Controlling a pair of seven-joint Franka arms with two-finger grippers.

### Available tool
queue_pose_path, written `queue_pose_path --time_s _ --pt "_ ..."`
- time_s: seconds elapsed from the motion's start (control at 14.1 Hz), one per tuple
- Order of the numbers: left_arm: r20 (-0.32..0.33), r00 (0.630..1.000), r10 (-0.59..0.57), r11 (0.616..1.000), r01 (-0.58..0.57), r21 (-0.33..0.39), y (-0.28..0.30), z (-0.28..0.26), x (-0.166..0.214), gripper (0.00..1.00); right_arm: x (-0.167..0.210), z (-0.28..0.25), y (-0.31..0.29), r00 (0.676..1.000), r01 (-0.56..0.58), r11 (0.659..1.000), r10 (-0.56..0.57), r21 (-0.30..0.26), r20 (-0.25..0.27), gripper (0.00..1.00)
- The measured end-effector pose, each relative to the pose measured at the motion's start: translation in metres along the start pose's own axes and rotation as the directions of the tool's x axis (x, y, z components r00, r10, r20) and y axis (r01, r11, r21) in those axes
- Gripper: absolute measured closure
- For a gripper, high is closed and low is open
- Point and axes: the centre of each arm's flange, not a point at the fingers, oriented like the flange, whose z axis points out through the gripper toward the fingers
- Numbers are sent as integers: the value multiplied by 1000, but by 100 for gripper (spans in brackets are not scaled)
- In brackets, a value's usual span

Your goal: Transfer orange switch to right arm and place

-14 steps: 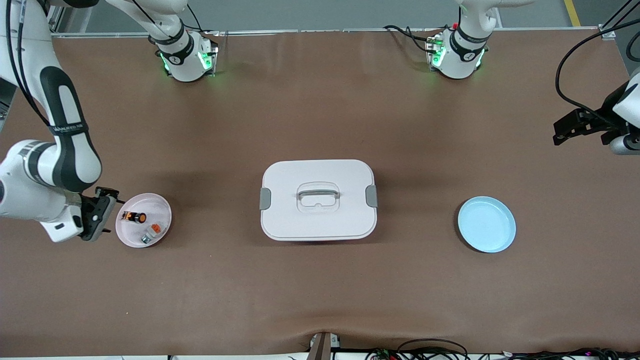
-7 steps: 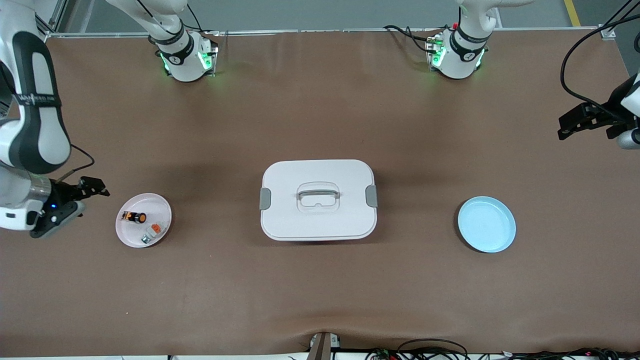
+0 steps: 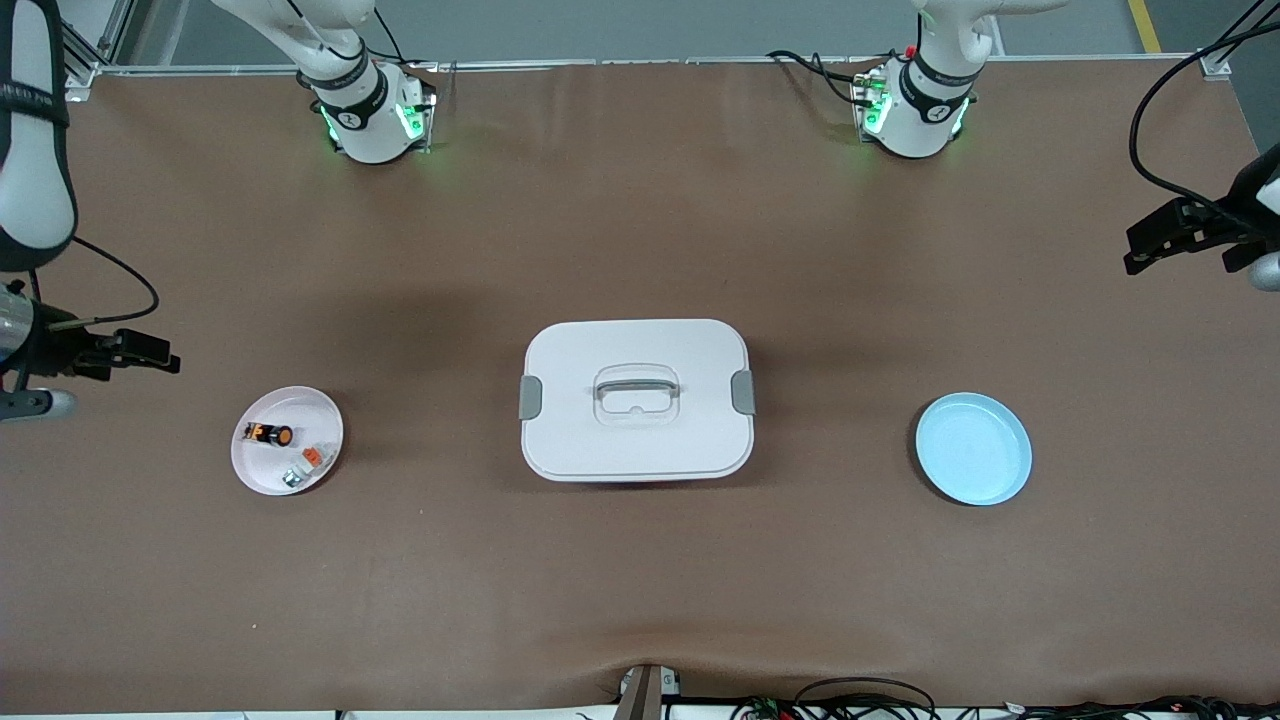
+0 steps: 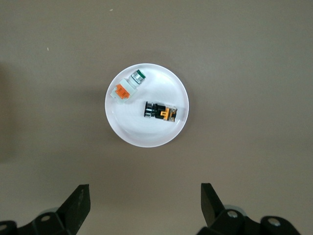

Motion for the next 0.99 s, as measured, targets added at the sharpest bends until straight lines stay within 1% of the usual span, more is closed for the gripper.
queue_pose_path --time_s 0.14,0.28,0.5,0.64,0.99 --pt "16 1000 0 1000 0 0 0 5 2 0 -3 -19 -6 997 -76 997 76 -1 -15 0" --pt "30 1000 0 1000 0 -1 0 12 5 0 -4 -28 -4 994 -104 995 104 -1 -23 0" --pt "35 999 8 1000 -8 -2 6 13 5 0 -10 -48 1 992 -115 993 114 -3 -47 0" --pt "31 999 16 1000 -16 -5 16 11 4 0 -22 -68 -3 992 -111 994 111 -4 -57 0" --pt "11 999 38 999 -37 -40 44 -6 -7 0 -53 -113 -33 994 -87 996 86 -6 -67 0"
